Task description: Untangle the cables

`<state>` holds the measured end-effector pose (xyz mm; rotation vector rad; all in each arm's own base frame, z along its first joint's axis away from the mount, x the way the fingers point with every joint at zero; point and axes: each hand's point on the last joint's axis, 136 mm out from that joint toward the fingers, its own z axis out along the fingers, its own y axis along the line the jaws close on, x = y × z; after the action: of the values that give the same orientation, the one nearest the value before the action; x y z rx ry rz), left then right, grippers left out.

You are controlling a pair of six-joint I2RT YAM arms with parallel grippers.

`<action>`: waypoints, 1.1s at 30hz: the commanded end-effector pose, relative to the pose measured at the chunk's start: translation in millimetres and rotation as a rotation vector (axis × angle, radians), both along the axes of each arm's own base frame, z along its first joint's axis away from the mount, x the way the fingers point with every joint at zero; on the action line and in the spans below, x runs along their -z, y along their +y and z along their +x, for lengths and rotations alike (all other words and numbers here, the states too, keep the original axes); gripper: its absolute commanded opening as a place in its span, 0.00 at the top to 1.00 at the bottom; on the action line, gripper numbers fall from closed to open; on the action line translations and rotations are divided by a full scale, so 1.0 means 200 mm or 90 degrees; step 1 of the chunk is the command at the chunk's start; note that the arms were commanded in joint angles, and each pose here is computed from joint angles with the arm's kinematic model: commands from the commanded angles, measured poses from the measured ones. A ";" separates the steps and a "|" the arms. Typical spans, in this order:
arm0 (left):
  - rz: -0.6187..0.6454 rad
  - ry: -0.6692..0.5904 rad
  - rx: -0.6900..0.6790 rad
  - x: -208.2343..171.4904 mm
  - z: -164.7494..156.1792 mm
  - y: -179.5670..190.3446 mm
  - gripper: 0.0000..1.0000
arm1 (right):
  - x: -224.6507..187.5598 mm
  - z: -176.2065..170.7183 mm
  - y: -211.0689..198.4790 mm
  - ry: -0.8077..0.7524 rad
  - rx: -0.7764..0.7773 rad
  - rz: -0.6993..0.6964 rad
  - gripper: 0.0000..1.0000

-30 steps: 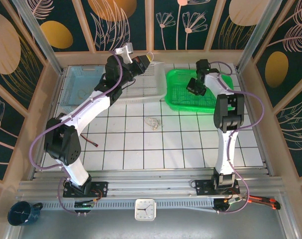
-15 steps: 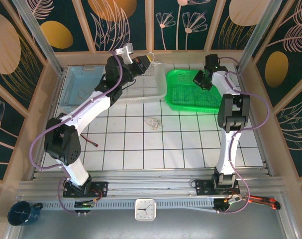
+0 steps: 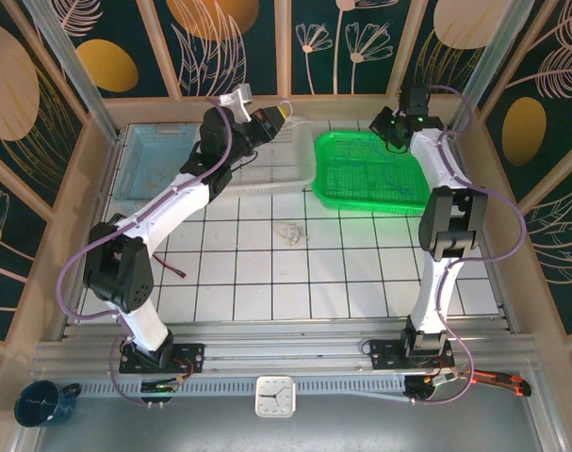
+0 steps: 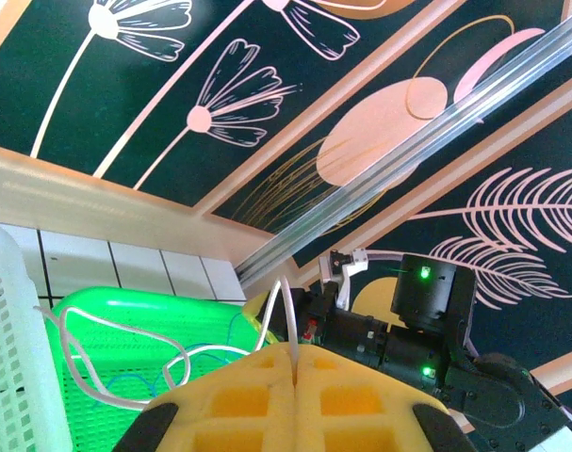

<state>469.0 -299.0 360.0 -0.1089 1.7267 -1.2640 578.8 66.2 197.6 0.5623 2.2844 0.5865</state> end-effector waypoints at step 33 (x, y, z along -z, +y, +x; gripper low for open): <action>-0.042 -0.032 0.069 -0.02 -0.16 0.01 1.00 | -0.54 -0.55 0.72 -0.181 -0.194 0.209 0.42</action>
<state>446.5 -306.5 331.6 -0.0326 1.7651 -1.3463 482.6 179.9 270.6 0.3264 2.1344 0.9612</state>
